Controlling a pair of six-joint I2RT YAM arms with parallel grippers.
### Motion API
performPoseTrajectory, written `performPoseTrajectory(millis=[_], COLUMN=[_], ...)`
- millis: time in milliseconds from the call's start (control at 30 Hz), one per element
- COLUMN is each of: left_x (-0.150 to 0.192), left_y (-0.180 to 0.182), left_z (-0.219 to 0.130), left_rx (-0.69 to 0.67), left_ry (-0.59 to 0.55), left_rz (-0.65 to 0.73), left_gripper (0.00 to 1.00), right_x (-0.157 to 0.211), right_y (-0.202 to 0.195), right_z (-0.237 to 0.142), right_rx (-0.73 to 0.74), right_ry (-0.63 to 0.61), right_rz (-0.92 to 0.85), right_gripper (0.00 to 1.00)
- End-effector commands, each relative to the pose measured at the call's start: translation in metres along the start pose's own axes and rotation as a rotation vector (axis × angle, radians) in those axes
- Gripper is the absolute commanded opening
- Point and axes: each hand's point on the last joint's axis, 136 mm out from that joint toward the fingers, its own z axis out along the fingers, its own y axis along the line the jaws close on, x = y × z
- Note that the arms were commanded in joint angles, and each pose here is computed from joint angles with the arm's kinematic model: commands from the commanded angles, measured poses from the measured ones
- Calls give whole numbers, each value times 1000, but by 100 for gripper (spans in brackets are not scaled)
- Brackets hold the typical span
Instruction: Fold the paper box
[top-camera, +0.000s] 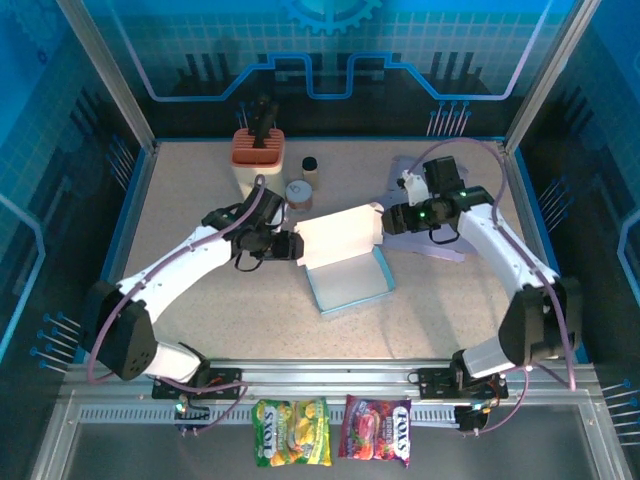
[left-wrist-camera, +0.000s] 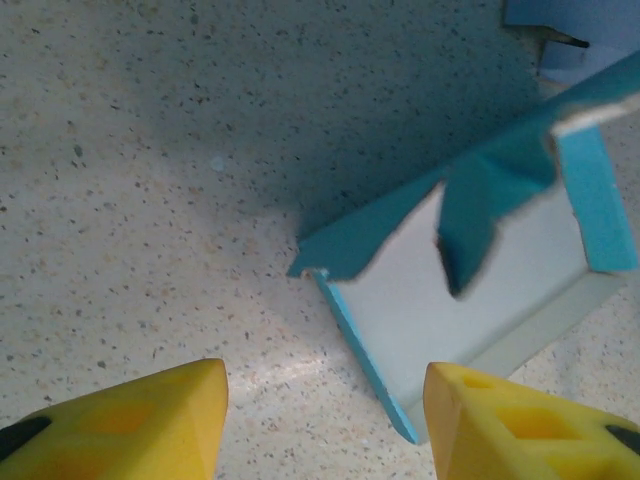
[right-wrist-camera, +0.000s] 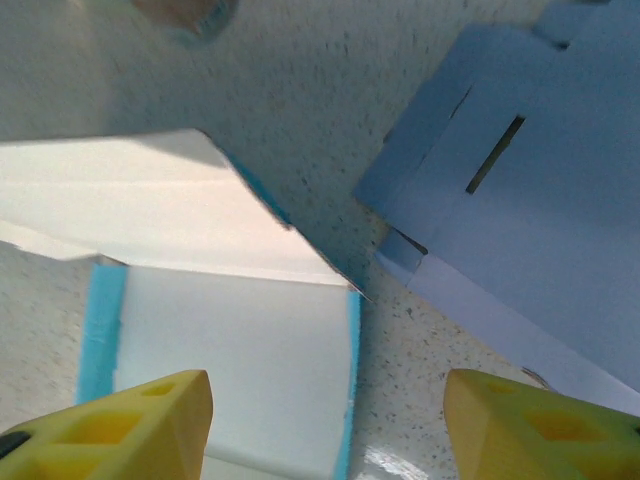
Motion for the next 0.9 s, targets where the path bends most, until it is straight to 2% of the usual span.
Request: performPoseTrajectory(millis=[0, 67, 200, 333, 400, 867], left_x=[-15, -16, -18, -19, -21, -30], left_y=[-12, -14, -16, -16, -17, -20], left_z=[-3, 1, 11, 16, 17, 26], left_rx=[53, 62, 74, 70, 73, 70], left_ry=[-18, -8, 9, 15, 14, 14], left_rz=[59, 63, 64, 64, 63, 65], left_gripper=[54, 53, 49, 45, 41, 19], right_x=[-16, -20, -21, -21, -20, -21], right_y=[12, 15, 22, 24, 25, 25], right_z=[3, 12, 31, 38, 41, 47], right_rx=[-56, -71, -94, -96, -101, -37], right_ry=[-5, 13, 59, 68, 75, 79], right_rz=[-118, -136, -158, -162, -165, -178], right_gripper=[62, 61, 49, 43, 37, 15])
